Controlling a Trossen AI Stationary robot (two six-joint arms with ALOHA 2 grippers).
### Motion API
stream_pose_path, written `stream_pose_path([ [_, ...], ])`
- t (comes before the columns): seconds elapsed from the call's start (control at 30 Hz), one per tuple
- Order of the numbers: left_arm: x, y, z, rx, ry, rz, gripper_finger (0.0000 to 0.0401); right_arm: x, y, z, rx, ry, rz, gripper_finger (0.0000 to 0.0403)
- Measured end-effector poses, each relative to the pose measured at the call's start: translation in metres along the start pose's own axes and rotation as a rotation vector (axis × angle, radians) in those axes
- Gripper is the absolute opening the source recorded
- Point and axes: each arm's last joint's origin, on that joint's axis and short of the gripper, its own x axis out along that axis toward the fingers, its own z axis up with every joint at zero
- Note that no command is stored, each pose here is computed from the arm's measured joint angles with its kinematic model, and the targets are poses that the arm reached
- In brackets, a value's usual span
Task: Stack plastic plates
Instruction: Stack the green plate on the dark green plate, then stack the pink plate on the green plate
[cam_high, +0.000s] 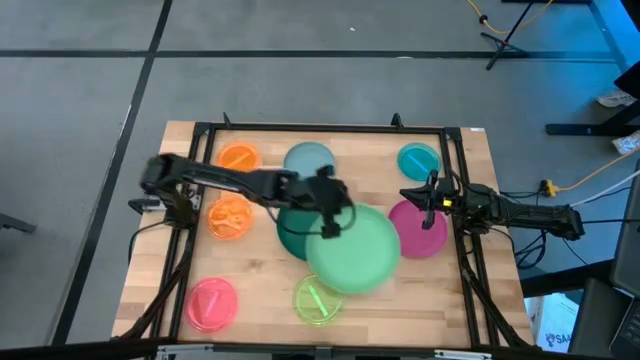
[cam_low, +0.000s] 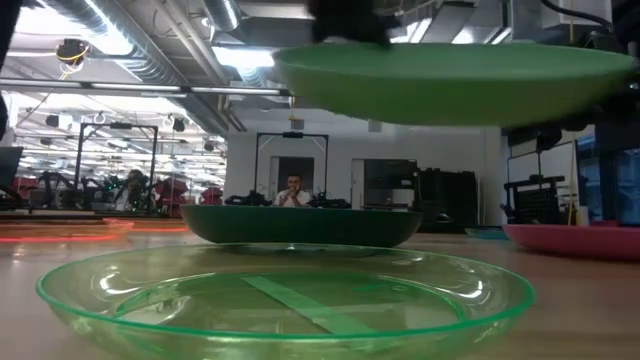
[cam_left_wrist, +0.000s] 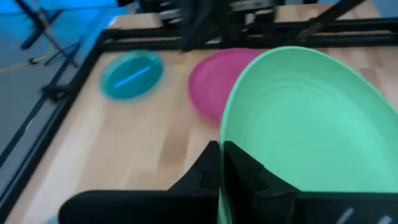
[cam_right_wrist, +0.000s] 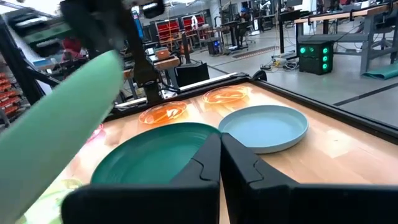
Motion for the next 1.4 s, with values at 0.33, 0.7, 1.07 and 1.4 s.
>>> stream_pose_path([
  [0.33,-0.044,0.068,-0.075,-0.199,-0.088,0.153,0.0,0.0,-0.001,0.002,0.013,-0.025,-0.043,0.0001],
  [0.7,-0.022,0.085,-0.158,-0.255,0.028,0.213,0.0,0.0,-0.002,0.002,-0.01,-0.035,-0.076,0.0001],
  [1.07,-0.019,0.08,-0.185,-0.318,-0.04,0.196,0.0034,0.0,-0.002,0.002,0.01,-0.03,-0.068,0.0001],
  [1.4,-0.017,0.079,-0.186,-0.331,-0.037,0.196,0.0128,0.0,-0.001,0.001,0.02,-0.019,-0.05,0.0001],
])
